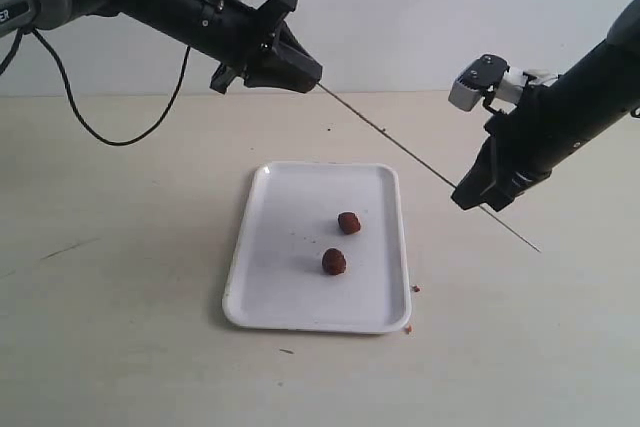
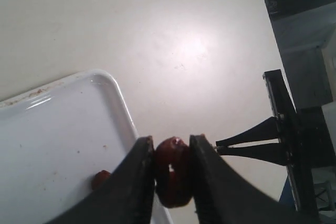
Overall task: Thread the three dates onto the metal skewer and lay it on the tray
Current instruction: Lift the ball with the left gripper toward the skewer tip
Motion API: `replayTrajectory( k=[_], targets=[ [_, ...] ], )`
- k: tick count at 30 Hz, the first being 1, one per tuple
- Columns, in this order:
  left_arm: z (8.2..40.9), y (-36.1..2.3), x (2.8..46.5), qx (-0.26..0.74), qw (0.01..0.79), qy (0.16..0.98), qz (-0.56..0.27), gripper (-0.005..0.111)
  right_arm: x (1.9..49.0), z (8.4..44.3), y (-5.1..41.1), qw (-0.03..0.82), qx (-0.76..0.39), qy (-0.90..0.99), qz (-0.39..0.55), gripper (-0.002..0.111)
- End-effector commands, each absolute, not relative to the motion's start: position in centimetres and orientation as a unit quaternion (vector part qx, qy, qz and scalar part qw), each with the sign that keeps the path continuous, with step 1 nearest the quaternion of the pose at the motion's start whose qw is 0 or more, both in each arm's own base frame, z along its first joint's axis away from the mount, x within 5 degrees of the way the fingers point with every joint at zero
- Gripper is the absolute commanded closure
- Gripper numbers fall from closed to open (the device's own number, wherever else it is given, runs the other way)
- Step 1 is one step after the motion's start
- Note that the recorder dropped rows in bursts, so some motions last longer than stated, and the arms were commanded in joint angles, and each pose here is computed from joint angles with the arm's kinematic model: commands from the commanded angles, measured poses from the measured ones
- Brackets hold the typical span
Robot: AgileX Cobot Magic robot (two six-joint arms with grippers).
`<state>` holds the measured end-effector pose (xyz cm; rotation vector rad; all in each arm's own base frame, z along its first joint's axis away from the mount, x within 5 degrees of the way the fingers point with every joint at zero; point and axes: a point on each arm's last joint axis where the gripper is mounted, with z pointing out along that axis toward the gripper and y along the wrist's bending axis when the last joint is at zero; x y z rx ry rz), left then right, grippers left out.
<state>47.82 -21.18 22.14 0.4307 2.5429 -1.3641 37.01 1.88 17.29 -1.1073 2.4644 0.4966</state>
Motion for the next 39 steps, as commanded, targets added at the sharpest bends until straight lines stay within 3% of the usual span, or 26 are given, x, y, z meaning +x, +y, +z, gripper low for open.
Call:
replayTrajectory(
  k=[1, 26, 39],
  targets=[
    [22.4, -20.2, 48.2, 0.141, 0.121, 0.865, -0.466, 0.081, 36.9, 17.4, 1.9, 0.195, -0.402, 0.875, 0.185, 0.108],
    [22.6, -21.3, 47.8, 0.146, 0.115, 0.859, -0.478, 0.081, 37.1, 17.4, 1.9, 0.206, -0.395, 0.877, 0.178, 0.108],
    [22.7, -21.8, 47.6, 0.148, 0.113, 0.856, -0.482, 0.081, 37.7, 18.0, 2.5, 0.253, -0.378, 0.867, 0.204, 0.108]
  ],
)
